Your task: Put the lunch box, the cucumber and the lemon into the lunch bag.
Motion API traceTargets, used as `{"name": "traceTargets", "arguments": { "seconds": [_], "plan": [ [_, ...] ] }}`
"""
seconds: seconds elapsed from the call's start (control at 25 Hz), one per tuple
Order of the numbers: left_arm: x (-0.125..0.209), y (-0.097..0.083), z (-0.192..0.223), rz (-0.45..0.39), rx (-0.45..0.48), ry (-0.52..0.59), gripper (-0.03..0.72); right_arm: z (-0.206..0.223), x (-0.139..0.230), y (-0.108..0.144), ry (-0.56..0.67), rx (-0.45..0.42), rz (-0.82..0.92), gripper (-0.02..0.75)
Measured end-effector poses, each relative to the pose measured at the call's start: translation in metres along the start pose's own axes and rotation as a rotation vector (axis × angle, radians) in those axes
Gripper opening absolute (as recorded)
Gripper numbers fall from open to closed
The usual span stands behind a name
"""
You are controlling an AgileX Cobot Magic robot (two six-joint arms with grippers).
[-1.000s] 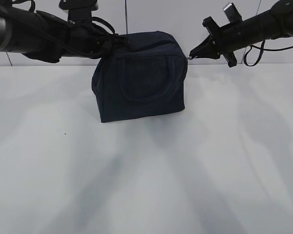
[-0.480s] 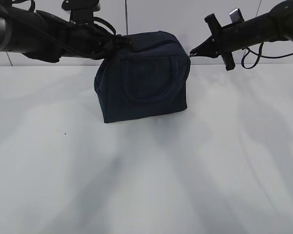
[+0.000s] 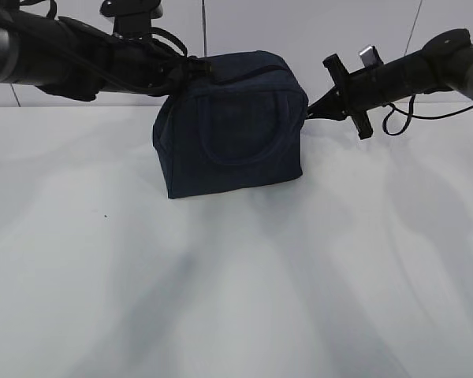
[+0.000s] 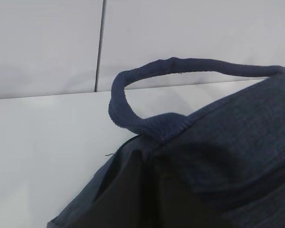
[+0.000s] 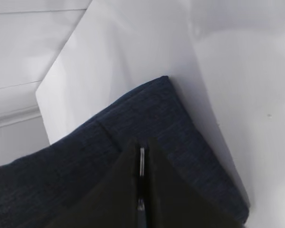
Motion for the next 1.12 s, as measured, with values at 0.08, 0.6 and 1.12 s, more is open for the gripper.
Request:
{"name": "traceTargets", "arguments": {
  "seconds": [0.08, 0.6, 1.12],
  "plan": [
    [0.0, 0.0, 0.0, 0.0, 0.0, 0.0, -0.005, 0.003, 0.0, -0.004, 0.004, 0.005, -0.021, 0.007],
    [0.0, 0.0, 0.0, 0.015, 0.002, 0.0, -0.005, 0.008, 0.001, -0.011, 0.015, 0.009, -0.091, 0.007],
    [-0.01, 0.008, -0.001, 0.206, -0.074, -0.069, -0.005, 0.006, 0.013, -0.006, 0.109, -0.043, -0.215, 0.007]
  ]
}}
Point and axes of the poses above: a point on each arm's last joint axis where the gripper is mounted, z pointing out along that axis toward the gripper, y along the wrist's bending axis when the last joint is at zero, x = y × z, the point moved 4 cm from there along z, pointing out along that axis toward the gripper
